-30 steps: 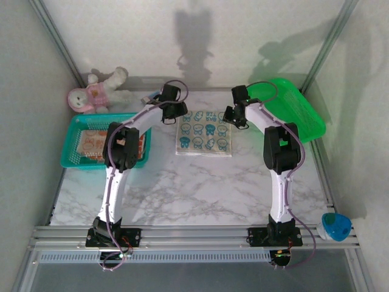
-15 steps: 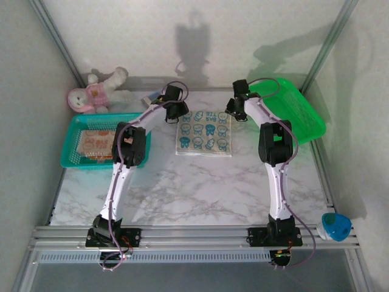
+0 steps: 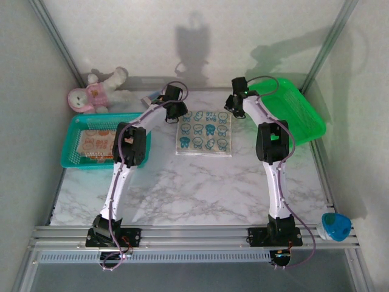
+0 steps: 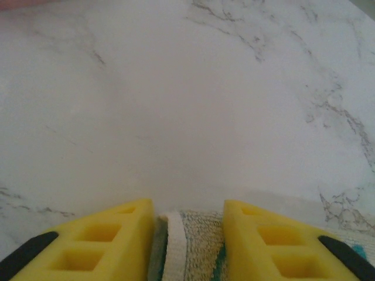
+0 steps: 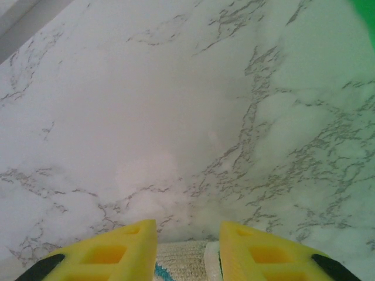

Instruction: Fold and stack the towels

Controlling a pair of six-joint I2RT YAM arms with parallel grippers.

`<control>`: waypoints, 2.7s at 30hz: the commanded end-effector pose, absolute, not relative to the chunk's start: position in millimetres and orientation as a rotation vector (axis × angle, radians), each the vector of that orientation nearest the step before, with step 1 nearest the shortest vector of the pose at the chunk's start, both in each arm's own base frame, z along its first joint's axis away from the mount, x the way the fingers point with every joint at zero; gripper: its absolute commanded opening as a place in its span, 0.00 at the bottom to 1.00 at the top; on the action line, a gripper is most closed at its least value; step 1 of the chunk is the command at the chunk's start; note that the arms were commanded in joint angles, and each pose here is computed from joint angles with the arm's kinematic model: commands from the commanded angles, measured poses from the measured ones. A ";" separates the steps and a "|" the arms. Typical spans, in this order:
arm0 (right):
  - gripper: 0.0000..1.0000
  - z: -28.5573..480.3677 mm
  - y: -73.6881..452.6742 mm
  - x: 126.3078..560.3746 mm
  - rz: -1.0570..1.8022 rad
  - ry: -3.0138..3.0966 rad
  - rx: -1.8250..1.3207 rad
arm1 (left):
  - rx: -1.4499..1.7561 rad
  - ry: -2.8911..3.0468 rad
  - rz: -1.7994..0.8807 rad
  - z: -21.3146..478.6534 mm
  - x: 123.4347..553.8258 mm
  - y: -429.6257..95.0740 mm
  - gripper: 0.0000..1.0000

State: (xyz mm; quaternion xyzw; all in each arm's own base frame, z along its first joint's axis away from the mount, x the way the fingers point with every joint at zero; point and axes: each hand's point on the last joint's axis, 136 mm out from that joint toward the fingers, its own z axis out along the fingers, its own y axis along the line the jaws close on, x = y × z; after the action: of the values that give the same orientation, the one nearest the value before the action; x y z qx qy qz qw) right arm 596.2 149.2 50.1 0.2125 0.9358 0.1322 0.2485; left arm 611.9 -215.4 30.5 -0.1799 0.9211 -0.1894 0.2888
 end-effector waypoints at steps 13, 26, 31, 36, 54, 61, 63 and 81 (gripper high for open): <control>0.33 9.8 143.3 568.7 0.317 2.650 0.630 | -0.489 2.489 -0.496 11.7 611.8 -212.8 0.26; 0.32 2.7 137.9 566.9 0.264 2.660 0.638 | -0.484 2.486 -0.502 12.6 612.3 -214.0 0.24; 0.06 7.4 141.0 573.1 0.290 2.653 0.595 | -0.483 2.486 -0.497 13.1 612.3 -213.0 0.10; 0.00 27.4 145.9 579.1 0.335 2.619 0.542 | -0.477 2.465 -0.501 24.3 615.0 -213.1 0.00; 0.00 96.8 153.6 565.1 0.454 2.519 0.423 | -0.438 2.353 -0.508 98.8 617.4 -208.0 0.00; 0.00 110.0 154.5 554.7 0.479 2.501 0.397 | -0.425 2.336 -0.516 113.9 605.2 -204.7 0.00; 0.00 111.7 154.6 550.3 0.483 2.501 0.386 | -0.419 2.336 -0.516 113.1 599.8 -203.0 0.00; 0.00 120.4 155.4 508.9 0.552 2.477 0.341 | -0.417 2.197 -0.629 127.7 561.6 -199.1 0.00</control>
State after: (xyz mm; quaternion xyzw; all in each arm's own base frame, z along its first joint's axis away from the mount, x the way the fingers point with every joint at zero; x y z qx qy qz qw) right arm 512.9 153.5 103.3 0.1389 0.9330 0.1981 0.2665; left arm 555.6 -196.8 84.0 -0.1647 0.8973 -0.2194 0.3458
